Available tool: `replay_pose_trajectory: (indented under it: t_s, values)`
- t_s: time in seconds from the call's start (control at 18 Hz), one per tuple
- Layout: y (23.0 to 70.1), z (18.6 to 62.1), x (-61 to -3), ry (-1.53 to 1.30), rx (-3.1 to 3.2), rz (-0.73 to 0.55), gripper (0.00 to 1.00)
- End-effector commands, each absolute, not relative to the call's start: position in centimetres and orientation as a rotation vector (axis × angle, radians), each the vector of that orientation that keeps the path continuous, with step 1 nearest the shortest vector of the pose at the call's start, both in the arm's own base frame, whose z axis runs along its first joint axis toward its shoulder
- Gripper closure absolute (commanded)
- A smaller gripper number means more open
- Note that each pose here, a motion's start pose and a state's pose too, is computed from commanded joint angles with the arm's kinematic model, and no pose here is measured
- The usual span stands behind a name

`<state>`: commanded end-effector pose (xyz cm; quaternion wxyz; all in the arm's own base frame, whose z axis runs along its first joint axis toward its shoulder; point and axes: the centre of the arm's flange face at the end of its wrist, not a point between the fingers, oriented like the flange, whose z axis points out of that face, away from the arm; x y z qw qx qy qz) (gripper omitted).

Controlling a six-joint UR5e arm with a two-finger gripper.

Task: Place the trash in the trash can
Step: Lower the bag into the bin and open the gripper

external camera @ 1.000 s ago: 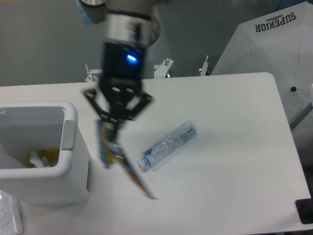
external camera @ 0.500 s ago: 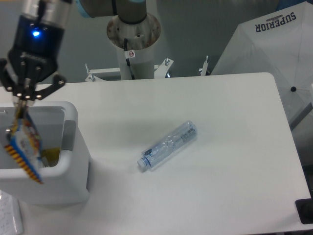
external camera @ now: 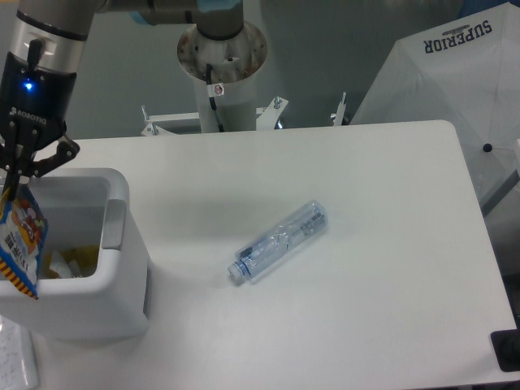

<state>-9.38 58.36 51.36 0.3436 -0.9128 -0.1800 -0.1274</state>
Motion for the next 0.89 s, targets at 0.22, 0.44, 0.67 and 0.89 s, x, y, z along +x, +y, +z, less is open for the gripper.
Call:
replay_pose_trajectory:
  t_s: [0.22, 0.44, 0.67, 0.89]
  values:
    - [59.4, 48.2, -10.5, -0.514, -2.430, -0.271, 0.99]
    - [59.3, 47.2, -10.5, -0.520, -2.448, -0.273, 0.96]
    - [59.0, 47.1, -10.5, -0.525, -2.457, -0.276, 0.50]
    - [58.5, 49.1, -10.5, -0.471, -2.434, -0.246, 0.00]
